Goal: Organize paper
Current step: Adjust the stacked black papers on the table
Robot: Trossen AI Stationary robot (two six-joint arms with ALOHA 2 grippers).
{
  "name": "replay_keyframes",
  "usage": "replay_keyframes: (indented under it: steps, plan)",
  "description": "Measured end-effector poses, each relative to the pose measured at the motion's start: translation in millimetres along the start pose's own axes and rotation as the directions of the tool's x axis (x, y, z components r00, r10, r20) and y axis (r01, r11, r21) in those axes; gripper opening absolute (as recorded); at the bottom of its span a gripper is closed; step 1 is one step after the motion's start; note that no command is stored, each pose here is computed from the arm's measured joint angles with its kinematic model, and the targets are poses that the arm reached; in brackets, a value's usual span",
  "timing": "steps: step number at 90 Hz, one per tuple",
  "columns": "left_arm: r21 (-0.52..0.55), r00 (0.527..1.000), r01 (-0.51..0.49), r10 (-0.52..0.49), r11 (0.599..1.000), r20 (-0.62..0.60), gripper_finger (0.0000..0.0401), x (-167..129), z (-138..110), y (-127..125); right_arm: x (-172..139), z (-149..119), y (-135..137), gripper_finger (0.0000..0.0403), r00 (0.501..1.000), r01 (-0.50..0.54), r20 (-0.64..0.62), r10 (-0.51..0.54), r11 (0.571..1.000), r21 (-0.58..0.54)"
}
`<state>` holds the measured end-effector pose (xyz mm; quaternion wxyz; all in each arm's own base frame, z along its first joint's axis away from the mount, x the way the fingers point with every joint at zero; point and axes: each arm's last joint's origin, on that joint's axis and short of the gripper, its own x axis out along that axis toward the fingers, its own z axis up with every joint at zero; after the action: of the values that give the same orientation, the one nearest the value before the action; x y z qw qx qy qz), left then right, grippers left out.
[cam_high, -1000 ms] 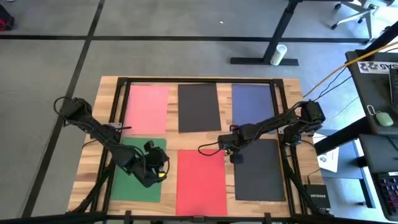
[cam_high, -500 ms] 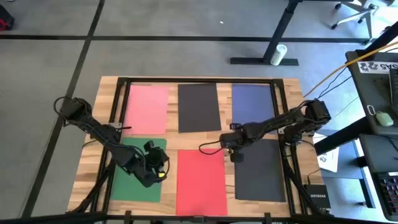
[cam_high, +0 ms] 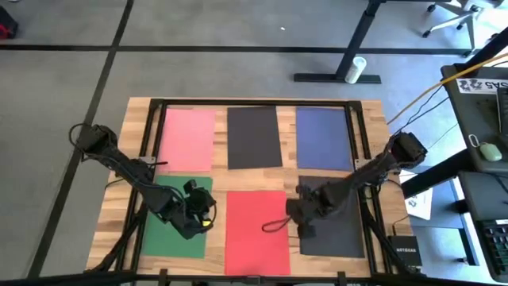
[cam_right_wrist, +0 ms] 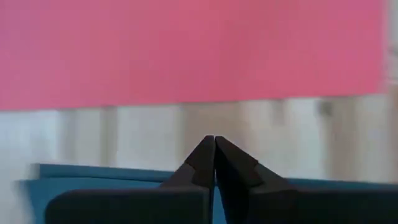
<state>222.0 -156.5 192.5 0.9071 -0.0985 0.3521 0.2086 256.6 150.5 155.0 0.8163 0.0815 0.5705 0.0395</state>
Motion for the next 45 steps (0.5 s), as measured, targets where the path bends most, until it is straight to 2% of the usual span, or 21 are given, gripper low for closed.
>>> replay_keyframes:
  steps: [13, 26, 45]
  plan:
    - [-0.005, 1.0, 0.001, -0.001, 1.0, 0.0, 0.0, 0.0, 0.1, -0.1, 15.7, -9.0, 12.3, 0.0, 0.999, 0.0, -0.047, 0.001, 1.0, 0.008]
    - [-0.005, 1.0, 0.0, 0.0, 1.0, 0.0, 0.0, 0.0, 0.0, 0.0, 26.3, -6.7, 22.6, 0.0, 0.993, 0.014, -0.117, -0.015, 1.0, -0.005]
    - [-0.006, 1.0, 0.0, 0.0, 1.0, 0.0, 0.0, 0.0, 0.0, 0.0, 24.7, -0.4, 31.2, 0.0, 0.979, 0.043, -0.198, -0.051, 0.998, -0.047]
